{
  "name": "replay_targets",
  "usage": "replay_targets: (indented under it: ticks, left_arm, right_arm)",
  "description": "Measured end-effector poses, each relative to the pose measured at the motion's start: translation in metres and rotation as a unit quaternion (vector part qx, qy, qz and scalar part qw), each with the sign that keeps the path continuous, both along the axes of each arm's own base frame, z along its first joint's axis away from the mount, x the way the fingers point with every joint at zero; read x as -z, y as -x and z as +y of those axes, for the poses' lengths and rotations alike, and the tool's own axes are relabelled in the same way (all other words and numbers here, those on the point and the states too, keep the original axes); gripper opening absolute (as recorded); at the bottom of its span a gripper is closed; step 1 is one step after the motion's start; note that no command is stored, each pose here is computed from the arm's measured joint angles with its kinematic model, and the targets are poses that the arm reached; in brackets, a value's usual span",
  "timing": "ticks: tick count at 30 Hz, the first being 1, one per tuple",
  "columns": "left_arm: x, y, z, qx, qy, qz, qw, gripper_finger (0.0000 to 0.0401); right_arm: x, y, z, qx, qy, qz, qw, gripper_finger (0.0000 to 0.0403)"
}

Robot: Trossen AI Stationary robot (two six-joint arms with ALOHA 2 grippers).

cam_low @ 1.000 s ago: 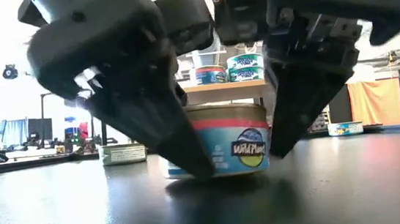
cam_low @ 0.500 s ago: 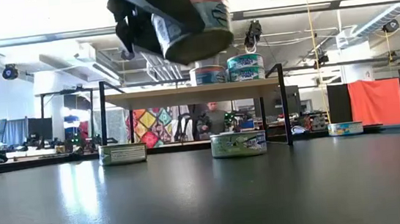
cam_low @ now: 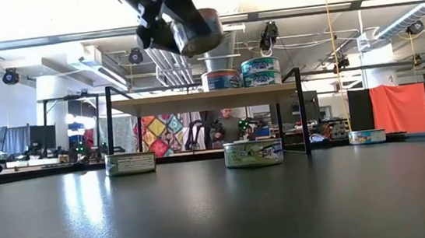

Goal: Stack canned seafood by type on shelf
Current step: Stack the top pink center tuna can on top of the pink tuna can on the shelf

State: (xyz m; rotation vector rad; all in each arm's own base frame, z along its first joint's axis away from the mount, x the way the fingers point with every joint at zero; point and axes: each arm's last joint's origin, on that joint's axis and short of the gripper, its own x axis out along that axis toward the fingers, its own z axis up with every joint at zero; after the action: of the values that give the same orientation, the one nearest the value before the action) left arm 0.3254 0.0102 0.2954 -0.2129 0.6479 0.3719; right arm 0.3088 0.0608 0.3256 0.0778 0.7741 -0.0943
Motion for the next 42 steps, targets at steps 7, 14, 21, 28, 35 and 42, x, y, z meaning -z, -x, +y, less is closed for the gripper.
replay_targets:
  ticks: [7, 14, 21, 28, 35, 42]
  left_arm:
    - [-0.010, -0.002, 0.048, 0.009, -0.045, 0.016, 0.999, 0.0351]
    - [-0.041, -0.006, 0.092, 0.042, -0.091, 0.004, 0.995, 0.0351]
    - [-0.033, -0.019, 0.121, 0.069, -0.121, 0.065, 0.988, 0.0352]
    - [-0.031, -0.037, 0.134, 0.095, -0.116, 0.071, 0.986, 0.0352]
    - [-0.030, -0.046, 0.145, 0.090, -0.104, 0.093, 0.986, 0.0352]
    - [-0.021, -0.045, 0.152, 0.098, -0.081, 0.128, 0.984, 0.0352]
  right_arm:
    - [-0.023, 0.000, -0.056, -0.038, 0.048, -0.021, 0.998, 0.0013]
    - [-0.028, -0.001, -0.114, -0.039, 0.070, -0.024, 0.997, 0.0013]
    - [-0.043, 0.005, -0.149, 0.004, 0.097, -0.046, 0.994, 0.0013]
    - [-0.053, 0.006, -0.177, 0.012, 0.091, -0.115, 0.989, 0.0013]
    - [-0.045, 0.005, -0.207, 0.008, 0.061, -0.133, 0.989, 0.0013]
    - [-0.028, -0.001, -0.226, -0.007, 0.060, -0.115, 0.992, 0.0013]
